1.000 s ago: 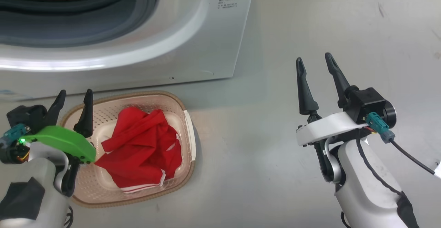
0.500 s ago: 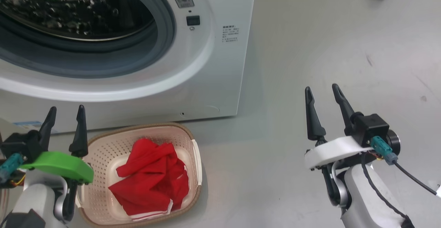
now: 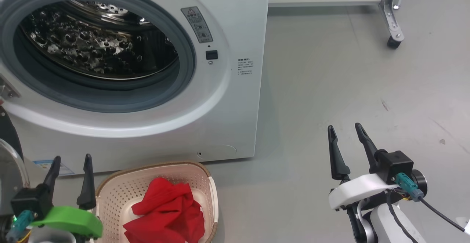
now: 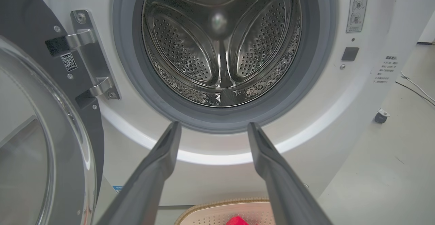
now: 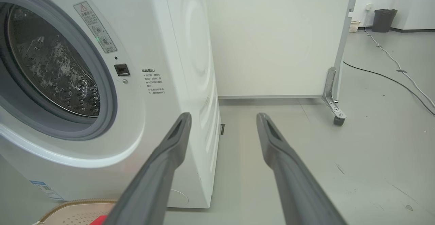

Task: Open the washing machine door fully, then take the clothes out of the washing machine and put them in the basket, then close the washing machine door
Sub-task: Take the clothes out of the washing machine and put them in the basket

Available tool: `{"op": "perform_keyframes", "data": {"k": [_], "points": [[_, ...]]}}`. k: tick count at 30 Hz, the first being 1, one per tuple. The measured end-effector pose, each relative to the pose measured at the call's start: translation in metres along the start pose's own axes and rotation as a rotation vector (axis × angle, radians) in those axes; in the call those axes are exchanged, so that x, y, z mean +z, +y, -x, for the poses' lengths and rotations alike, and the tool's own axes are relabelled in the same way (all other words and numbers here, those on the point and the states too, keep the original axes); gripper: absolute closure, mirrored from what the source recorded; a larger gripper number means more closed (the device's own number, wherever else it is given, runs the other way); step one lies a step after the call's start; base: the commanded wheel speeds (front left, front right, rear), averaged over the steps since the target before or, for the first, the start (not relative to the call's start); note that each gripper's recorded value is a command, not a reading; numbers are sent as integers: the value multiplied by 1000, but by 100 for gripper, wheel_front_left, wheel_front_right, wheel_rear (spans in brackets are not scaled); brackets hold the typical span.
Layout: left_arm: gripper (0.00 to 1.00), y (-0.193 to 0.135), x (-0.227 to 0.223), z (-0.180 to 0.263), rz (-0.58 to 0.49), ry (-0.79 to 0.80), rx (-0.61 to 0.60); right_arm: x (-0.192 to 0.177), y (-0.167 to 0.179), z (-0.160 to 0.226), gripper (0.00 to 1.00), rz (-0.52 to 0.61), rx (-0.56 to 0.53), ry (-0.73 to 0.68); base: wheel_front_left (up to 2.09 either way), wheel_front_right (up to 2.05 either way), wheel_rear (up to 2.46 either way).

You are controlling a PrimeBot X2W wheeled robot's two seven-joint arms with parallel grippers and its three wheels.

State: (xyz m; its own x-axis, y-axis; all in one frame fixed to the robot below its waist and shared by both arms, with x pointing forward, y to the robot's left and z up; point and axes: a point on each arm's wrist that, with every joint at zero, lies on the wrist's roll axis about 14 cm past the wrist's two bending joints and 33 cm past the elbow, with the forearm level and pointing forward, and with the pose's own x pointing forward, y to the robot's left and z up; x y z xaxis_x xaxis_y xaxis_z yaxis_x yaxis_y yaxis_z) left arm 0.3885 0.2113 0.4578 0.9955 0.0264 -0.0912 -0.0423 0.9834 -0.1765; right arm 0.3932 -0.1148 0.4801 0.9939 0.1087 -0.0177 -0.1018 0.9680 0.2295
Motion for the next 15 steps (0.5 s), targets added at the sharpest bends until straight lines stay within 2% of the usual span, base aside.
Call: {"op": "perform_keyframes", "data": {"k": [15], "points": [[0, -1, 8, 19, 15, -42, 29, 6, -3, 10, 0, 4, -2, -19, 0, 0, 0]]}}
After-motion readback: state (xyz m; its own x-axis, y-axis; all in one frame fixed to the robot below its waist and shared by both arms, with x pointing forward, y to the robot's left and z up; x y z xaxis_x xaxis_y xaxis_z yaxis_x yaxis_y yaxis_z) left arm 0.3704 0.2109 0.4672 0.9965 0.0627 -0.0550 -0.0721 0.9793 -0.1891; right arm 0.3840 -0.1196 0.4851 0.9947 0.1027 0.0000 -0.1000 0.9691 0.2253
